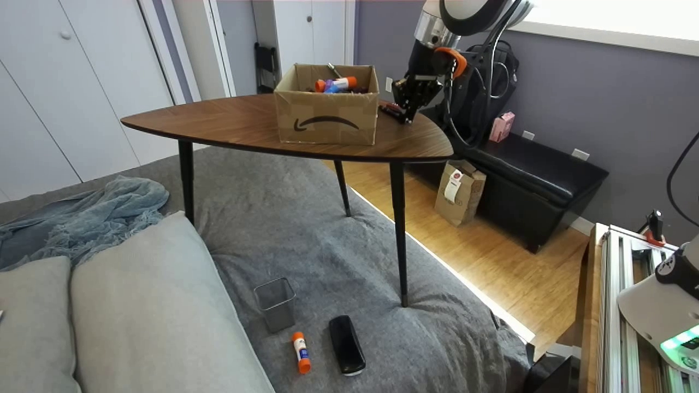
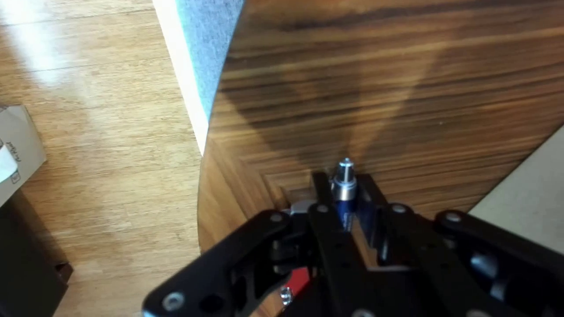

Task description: Put the pens beside the box inside the box

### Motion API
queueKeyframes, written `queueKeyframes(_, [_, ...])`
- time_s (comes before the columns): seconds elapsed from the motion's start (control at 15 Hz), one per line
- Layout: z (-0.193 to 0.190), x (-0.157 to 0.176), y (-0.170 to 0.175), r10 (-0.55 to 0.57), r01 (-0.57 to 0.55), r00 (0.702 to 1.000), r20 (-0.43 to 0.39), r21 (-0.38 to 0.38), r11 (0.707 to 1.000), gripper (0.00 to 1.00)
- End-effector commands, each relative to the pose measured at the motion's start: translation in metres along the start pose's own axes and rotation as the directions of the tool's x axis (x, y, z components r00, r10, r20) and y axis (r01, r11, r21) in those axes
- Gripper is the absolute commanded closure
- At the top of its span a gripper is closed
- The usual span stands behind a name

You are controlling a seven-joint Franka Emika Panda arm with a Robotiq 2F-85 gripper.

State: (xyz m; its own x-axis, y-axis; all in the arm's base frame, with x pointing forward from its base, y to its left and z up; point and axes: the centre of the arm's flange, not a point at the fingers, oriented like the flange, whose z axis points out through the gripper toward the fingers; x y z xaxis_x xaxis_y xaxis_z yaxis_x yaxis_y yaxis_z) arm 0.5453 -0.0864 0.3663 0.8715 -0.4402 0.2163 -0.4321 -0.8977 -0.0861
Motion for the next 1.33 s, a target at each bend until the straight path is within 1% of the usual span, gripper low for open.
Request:
queueKeyframes(0.0, [0.003,0.0,-0.008,-0.017,0.017,1.0,-0.007,0.017,1.0,0.95])
queueKeyframes(0.13, [-0.008,0.0,-0.011,-0.03,0.03,0.999,-0.02,0.026,0.999,0.95])
queueKeyframes(0.2, [-0.016,0.0,-0.012,-0.025,0.024,0.999,-0.025,-0.004,1.0,0.95])
queueKeyframes(0.33, [-0.031,0.001,-0.012,-0.01,0.009,0.999,-0.035,-0.032,0.999,0.95])
queueKeyframes(0.53, [-0.059,0.004,-0.009,0.021,-0.028,0.994,-0.109,-0.065,0.998,0.95])
queueKeyframes(0.67, [-0.08,0.005,-0.009,0.041,-0.052,0.984,-0.173,-0.062,0.997,0.95])
queueKeyframes(0.73, [-0.091,0.006,-0.01,0.043,-0.055,0.973,-0.227,-0.046,0.997,0.95])
queueKeyframes(0.87, [-0.112,0.007,-0.016,0.038,-0.034,0.95,-0.31,0.019,0.999,0.95])
queueKeyframes(1.0, [-0.13,0.008,-0.026,0.03,-0.008,0.923,-0.382,0.061,0.998,0.95])
queueKeyframes(1.13, [-0.14,0.008,-0.039,0.011,0.034,0.912,-0.411,0.103,0.994,0.95])
queueKeyframes(1.27, [-0.14,0.006,-0.055,-0.009,0.069,0.915,-0.403,0.136,0.988,0.95])
